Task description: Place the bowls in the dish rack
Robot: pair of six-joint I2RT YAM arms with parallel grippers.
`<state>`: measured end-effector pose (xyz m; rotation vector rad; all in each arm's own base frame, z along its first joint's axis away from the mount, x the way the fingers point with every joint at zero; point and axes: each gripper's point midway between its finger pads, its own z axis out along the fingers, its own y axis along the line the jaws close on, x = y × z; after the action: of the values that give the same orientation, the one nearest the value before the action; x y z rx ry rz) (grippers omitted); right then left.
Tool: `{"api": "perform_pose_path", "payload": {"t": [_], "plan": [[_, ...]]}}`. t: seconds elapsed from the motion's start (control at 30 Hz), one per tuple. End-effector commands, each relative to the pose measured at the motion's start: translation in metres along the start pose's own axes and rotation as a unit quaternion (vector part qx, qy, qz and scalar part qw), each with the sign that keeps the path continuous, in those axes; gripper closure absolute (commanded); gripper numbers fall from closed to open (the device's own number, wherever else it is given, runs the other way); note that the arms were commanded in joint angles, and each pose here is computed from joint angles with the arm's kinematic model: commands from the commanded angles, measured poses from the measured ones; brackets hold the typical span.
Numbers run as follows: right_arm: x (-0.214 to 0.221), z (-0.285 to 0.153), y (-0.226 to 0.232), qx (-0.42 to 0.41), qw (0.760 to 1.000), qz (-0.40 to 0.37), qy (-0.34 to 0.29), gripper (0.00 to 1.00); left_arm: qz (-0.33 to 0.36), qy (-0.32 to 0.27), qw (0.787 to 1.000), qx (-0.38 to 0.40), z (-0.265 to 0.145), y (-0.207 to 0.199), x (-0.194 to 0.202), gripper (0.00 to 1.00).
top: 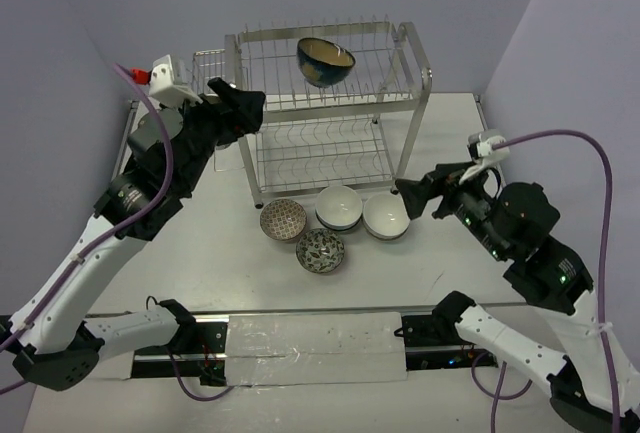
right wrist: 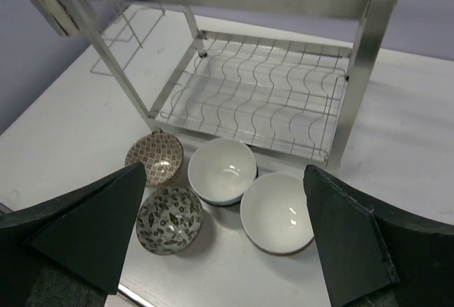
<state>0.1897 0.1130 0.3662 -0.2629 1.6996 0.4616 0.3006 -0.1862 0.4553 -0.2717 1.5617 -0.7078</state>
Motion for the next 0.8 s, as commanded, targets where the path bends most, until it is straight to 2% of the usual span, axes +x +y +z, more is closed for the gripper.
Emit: {"api": "perform_pose_path", "payload": {"t": [0.0, 0.07, 0.1, 0.17, 0.2, 0.27, 0.3, 0.37, 0.43, 0.53, 0.63, 0.77], "plan": [[-0.043, 0.006, 0.011, -0.009, 0.999, 0.011, -0.032, 0.00, 0.057, 0.011, 0.998, -0.031, -0.007, 0.007, -0.013, 0.09], [-0.072, 0.003, 0.010, 0.002, 0.999, 0.007, -0.051, 0.00, 0.062, 0.016, 0.997, -0.045, -0.005, 0.010, -0.015, 0.07], [-0.074, 0.017, 0.011, 0.010, 0.999, -0.006, -0.034, 0.00, 0.061, 0.014, 0.996, -0.055, -0.009, 0.011, -0.023, 0.05], [-0.105, 0.015, 0.010, 0.022, 0.999, -0.013, -0.048, 0.00, 0.060, 0.014, 0.995, -0.076, -0.007, 0.016, -0.028, 0.05], [-0.101, 0.034, 0.012, 0.027, 0.999, -0.035, -0.020, 0.00, 0.063, 0.015, 0.995, -0.080, -0.011, 0.018, -0.036, 0.05], [-0.137, 0.034, 0.019, 0.019, 0.998, -0.046, -0.046, 0.00, 0.071, 0.024, 0.993, -0.089, -0.011, 0.021, -0.039, 0.05], [-0.135, 0.055, 0.026, 0.010, 0.997, -0.067, -0.027, 0.00, 0.080, 0.036, 0.991, -0.104, -0.010, 0.029, -0.039, 0.05], [-0.159, 0.056, 0.034, -0.007, 0.995, -0.087, -0.039, 0.03, 0.089, 0.055, 0.988, -0.112, -0.008, 0.035, -0.035, 0.05], [-0.151, 0.086, 0.050, -0.039, 0.993, -0.114, -0.008, 0.05, 0.100, 0.077, 0.984, -0.126, -0.008, 0.047, -0.029, 0.05], [-0.163, 0.110, 0.063, -0.060, 0.989, -0.130, -0.022, 0.05, 0.105, 0.108, 0.980, -0.127, -0.008, 0.055, -0.016, 0.05], [-0.163, 0.131, 0.073, -0.078, 0.985, -0.148, -0.032, 0.05, 0.110, 0.112, 0.979, -0.128, -0.008, 0.061, -0.014, 0.05], [-0.165, 0.146, 0.072, -0.063, 0.988, -0.125, -0.059, 0.05, 0.125, 0.087, 0.983, -0.098, 0.005, 0.046, -0.030, 0.05]]}}
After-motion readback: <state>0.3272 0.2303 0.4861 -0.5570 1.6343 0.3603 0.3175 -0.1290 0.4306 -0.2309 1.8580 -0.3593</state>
